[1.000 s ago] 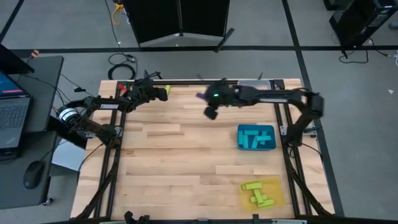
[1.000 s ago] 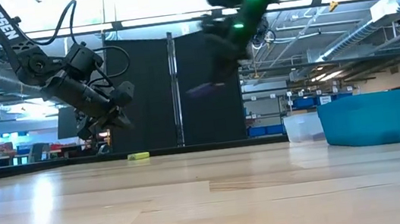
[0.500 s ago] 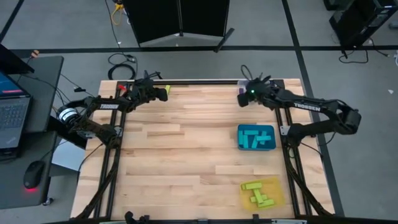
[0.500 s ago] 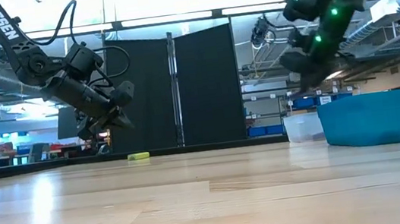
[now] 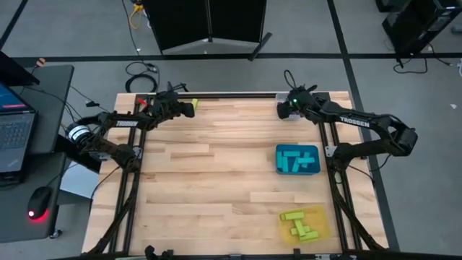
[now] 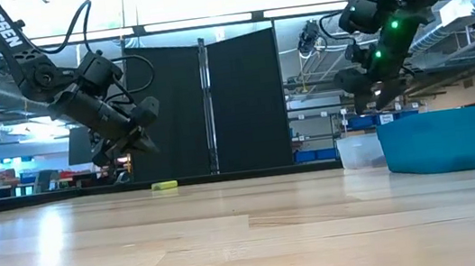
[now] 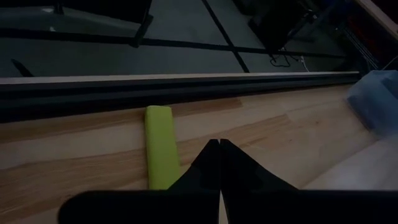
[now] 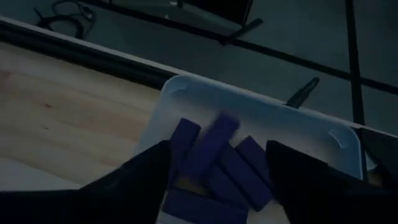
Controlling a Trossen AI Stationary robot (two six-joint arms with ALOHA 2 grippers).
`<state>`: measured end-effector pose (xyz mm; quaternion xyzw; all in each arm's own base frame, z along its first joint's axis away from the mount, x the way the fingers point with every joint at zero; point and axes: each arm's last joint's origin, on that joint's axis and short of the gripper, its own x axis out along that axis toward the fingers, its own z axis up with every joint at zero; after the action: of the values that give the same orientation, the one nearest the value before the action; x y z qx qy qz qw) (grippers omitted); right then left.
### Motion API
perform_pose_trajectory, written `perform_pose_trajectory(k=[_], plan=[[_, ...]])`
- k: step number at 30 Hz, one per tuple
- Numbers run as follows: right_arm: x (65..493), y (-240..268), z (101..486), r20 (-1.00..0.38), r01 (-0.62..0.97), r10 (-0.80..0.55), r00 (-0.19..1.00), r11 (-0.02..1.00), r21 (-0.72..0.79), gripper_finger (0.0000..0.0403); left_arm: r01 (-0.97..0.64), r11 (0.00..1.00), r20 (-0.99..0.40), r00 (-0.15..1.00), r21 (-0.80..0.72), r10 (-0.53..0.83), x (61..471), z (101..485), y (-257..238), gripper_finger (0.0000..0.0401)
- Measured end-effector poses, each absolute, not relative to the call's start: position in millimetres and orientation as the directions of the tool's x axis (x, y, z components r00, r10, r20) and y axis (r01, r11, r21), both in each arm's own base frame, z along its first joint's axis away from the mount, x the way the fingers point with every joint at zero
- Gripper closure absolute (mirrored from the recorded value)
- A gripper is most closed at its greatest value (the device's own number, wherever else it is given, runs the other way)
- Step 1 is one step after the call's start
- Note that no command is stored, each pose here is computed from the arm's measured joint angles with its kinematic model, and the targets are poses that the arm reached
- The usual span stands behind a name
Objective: Sort blocks
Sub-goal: Put the light green block into the yellow bin
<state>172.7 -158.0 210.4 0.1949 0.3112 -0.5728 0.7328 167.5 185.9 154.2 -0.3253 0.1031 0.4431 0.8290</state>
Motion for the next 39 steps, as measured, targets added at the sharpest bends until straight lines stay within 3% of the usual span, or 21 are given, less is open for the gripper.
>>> perform_pose_trajectory(k=[4,10,17,27,39], plan=[[171,-157,214,-0.672,0.956,-0.722,0.164,0.283,-0.071,0.0101,-0.802,0.392,-0.462,0.585,-0.450,0.667,167,154,186,0.0395],[174,-149,235,-0.579,0.933,-0.762,0.289,0.360,-0.008,0.0107,-0.805,0.400,-0.508,0.589,-0.439,0.628,173,157,186,0.0384],[176,-137,264,-0.430,0.875,-0.771,0.471,0.471,0.114,0.0130,-0.836,0.451,-0.644,0.535,-0.313,0.546,198,183,197,0.0304],[184,-114,273,-0.385,0.797,-0.708,0.592,0.587,0.143,0.0149,-0.888,0.457,-0.828,0.292,-0.049,0.478,232,185,234,0.0189],[207,-74,289,-0.234,0.623,-0.589,0.773,0.774,0.110,0.0147,-0.909,0.414,-0.867,0.168,0.049,0.469,243,149,248,0.0151]])
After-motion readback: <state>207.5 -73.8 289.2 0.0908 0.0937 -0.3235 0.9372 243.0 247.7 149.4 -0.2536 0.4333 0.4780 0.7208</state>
